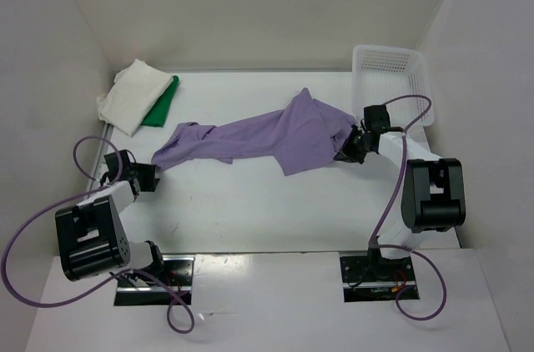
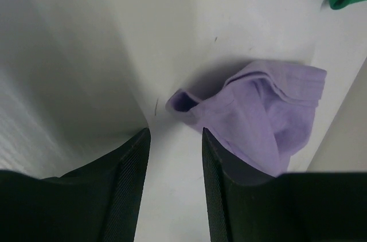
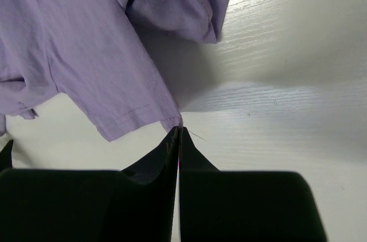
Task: Fold and stack the t-shirts
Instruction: Flatten out the tshirt
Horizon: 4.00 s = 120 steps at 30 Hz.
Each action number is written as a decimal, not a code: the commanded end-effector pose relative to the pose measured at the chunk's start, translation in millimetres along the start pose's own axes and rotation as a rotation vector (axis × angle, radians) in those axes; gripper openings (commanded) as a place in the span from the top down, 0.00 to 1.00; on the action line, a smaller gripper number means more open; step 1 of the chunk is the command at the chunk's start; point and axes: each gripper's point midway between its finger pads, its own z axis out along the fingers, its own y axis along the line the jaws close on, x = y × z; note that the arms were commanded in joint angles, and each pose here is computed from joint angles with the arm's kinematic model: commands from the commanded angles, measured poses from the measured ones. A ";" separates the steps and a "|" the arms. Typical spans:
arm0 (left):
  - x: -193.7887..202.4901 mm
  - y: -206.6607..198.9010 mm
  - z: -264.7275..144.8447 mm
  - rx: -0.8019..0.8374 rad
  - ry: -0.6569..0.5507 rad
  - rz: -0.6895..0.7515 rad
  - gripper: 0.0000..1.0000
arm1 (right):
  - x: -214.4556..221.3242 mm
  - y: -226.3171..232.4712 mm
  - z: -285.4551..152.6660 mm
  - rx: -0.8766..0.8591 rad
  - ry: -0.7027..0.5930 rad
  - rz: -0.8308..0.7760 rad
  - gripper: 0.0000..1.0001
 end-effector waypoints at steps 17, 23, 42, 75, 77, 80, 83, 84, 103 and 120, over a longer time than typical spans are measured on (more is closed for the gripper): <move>-19.4 -25.5 24.7 0.017 -0.037 0.005 0.77 | 2.2 6.7 1.3 -0.029 -0.009 -0.038 0.96; -29.8 -45.9 9.0 0.059 -0.076 0.050 0.98 | 0.8 9.1 -8.0 -0.030 -0.026 -0.042 0.96; 0.2 -270.7 -234.0 0.746 0.040 0.602 1.00 | -54.3 162.8 -303.6 -0.303 -0.576 -0.217 1.00; -38.2 -429.6 -177.6 0.872 -0.093 0.549 1.00 | -272.8 311.0 -325.7 -0.679 -0.873 -0.197 1.00; -47.1 -444.2 -195.3 0.908 -0.113 0.546 1.00 | -265.9 314.9 -376.7 -0.747 -0.954 -0.208 1.00; -69.1 -459.0 -223.4 0.984 -0.139 0.505 1.00 | -244.6 320.2 -453.1 -0.862 -1.069 -0.246 1.00; -84.5 -465.8 -248.5 1.025 -0.191 0.498 1.00 | -235.6 313.4 -484.1 -0.887 -1.119 -0.255 1.00; -84.2 -465.8 -254.8 1.034 -0.202 0.509 1.00 | -231.5 313.5 -477.4 -0.884 -1.081 -0.264 1.00; -18.2 -169.5 -94.2 0.408 -0.016 0.572 1.00 | -9.6 43.0 -130.8 -0.098 -0.242 -0.079 1.00; 20.3 -59.3 -111.1 0.163 0.166 0.540 1.00 | 107.7 7.6 -186.9 -0.043 -0.051 0.025 1.00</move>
